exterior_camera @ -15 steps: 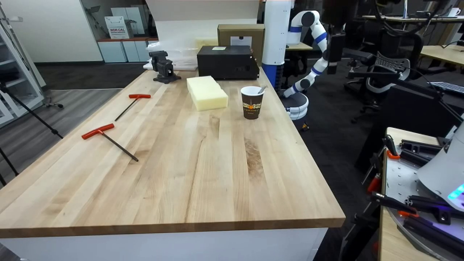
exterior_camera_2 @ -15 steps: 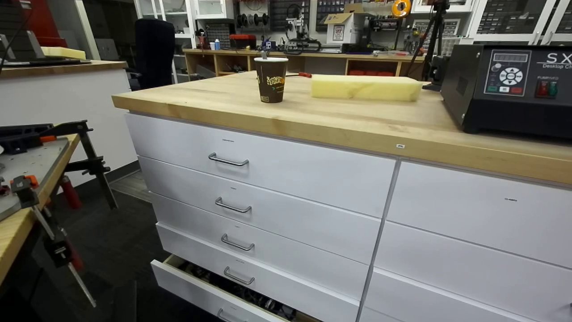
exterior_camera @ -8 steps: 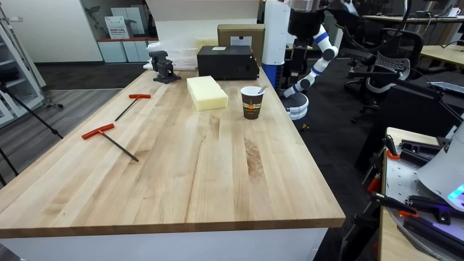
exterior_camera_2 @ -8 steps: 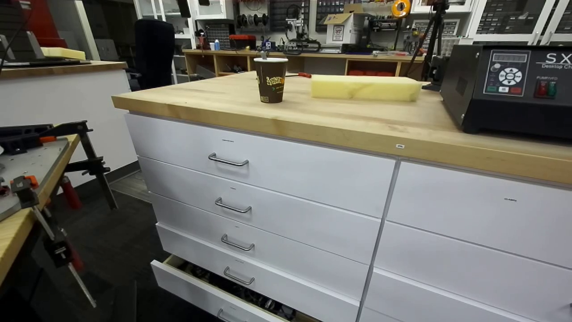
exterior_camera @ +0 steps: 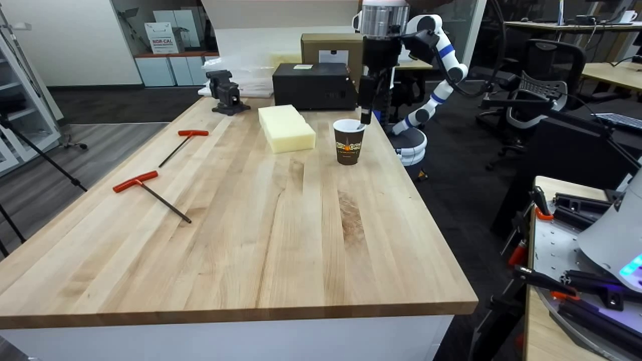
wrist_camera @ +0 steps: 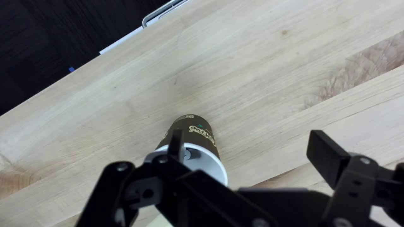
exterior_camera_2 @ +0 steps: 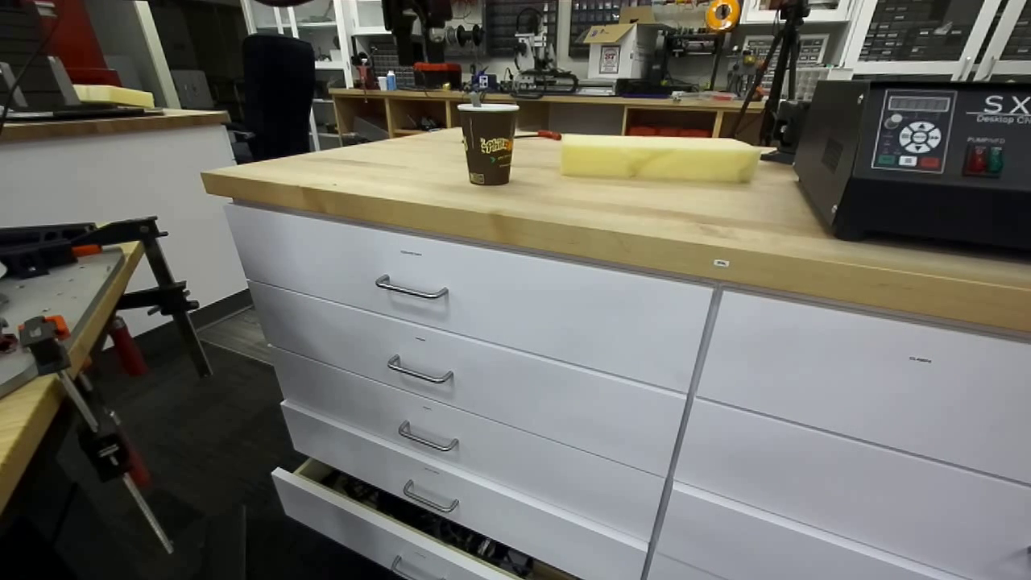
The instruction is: Pick the marker from the cup and put it on the table
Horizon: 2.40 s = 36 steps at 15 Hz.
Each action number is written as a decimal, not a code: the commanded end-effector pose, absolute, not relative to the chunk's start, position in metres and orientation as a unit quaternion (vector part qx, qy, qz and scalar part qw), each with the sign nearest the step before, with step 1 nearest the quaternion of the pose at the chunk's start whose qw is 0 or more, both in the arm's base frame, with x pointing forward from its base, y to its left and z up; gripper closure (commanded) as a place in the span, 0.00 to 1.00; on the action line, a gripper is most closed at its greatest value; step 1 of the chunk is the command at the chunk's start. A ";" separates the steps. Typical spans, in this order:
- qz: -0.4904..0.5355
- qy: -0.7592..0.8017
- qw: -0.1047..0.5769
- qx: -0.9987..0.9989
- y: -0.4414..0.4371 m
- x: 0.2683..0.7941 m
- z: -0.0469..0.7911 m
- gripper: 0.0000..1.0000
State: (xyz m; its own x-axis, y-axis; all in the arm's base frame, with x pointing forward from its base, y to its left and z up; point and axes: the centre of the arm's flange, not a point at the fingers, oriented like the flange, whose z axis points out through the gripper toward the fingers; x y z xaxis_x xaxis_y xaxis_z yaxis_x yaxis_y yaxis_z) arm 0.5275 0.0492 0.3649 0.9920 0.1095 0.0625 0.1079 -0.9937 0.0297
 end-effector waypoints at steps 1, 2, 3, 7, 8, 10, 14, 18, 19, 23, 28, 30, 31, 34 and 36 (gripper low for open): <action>0.038 0.041 0.010 0.998 0.039 0.560 0.365 0.00; 0.039 0.039 0.013 0.998 0.038 0.563 0.367 0.00; 0.040 0.038 0.014 0.998 0.036 0.565 0.368 0.00; 0.042 0.019 0.016 0.999 0.021 0.570 0.375 0.00; 0.041 0.011 0.013 0.999 0.016 0.568 0.376 0.00; 0.037 -0.002 0.009 0.999 0.008 0.566 0.374 0.00; 0.023 -0.017 -0.002 1.000 0.000 0.560 0.363 0.00; 0.012 -0.022 -0.011 1.000 0.002 0.560 0.349 0.33; 0.010 -0.024 -0.012 1.000 0.003 0.561 0.347 0.34; 0.004 -0.023 -0.010 1.000 0.003 0.565 0.341 0.54; 0.006 -0.019 -0.002 1.000 0.001 0.568 0.341 0.20; 0.005 -0.019 0.000 1.000 0.000 0.569 0.341 0.08; 0.005 -0.019 0.000 1.000 -0.001 0.569 0.341 0.01; 0.010 -0.016 0.005 1.000 -0.003 0.570 0.338 0.00; 0.009 -0.010 0.009 1.000 -0.003 0.569 0.335 0.12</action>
State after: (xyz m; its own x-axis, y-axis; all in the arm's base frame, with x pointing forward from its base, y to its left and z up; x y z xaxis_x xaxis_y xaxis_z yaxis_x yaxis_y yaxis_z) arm 0.5640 -0.0004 0.3369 0.9995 -0.0239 0.0183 -0.0238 -0.9997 -0.0035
